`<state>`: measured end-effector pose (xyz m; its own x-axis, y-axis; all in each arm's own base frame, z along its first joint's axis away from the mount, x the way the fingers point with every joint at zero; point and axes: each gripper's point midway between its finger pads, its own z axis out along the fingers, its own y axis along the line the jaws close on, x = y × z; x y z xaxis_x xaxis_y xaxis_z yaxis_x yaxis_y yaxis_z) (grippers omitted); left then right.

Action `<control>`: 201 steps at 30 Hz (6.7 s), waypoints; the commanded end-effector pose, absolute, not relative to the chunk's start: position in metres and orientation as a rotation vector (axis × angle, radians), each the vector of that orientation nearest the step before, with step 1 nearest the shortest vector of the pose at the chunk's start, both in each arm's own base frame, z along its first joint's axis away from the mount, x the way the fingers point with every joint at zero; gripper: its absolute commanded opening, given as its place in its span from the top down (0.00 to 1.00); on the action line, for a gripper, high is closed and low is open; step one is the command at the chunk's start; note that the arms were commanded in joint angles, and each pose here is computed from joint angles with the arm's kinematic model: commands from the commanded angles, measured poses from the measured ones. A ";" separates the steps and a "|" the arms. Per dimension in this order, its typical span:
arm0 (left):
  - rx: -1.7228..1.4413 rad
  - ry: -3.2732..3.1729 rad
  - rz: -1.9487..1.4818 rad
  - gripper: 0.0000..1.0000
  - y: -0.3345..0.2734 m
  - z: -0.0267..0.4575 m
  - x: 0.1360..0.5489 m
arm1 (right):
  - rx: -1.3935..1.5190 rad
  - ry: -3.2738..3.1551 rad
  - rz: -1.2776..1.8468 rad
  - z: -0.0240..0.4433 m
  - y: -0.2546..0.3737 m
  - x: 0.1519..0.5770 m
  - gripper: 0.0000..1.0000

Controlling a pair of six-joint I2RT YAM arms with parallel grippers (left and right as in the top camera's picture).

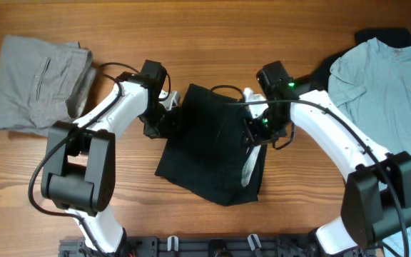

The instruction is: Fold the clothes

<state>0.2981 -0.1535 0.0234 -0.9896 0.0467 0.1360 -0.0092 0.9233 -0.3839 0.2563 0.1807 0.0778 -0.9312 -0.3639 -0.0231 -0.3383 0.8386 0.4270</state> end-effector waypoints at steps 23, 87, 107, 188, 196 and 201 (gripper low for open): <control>0.371 -2.750 0.200 0.96 -0.130 -0.025 0.214 | 0.159 -3.297 -0.735 0.133 0.160 0.296 0.72; 0.226 -2.718 0.403 0.96 -0.191 -0.016 0.176 | -0.357 -3.299 0.003 0.123 0.070 0.276 0.00; 0.130 -2.757 0.710 0.96 -0.207 0.026 0.231 | -0.449 -3.480 0.127 0.175 0.034 0.286 0.00; 1.086 -2.989 0.665 0.96 -0.059 0.024 0.361 | 0.291 -3.497 -0.681 0.161 0.118 0.333 0.73; 0.492 -3.124 0.760 0.81 -0.112 0.116 0.375 | 0.208 -3.602 -0.536 0.126 0.114 0.385 0.73; 0.100 -3.052 0.701 0.58 -0.198 0.104 0.321 | -0.149 -3.647 -0.580 0.150 0.076 0.396 0.73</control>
<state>0.3489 -0.1469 0.1079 -0.9688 -0.2465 0.0256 -0.2342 0.8769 -0.4197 0.3899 0.1005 0.1322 -0.8715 0.0443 -0.4885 -0.1134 0.9507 0.2885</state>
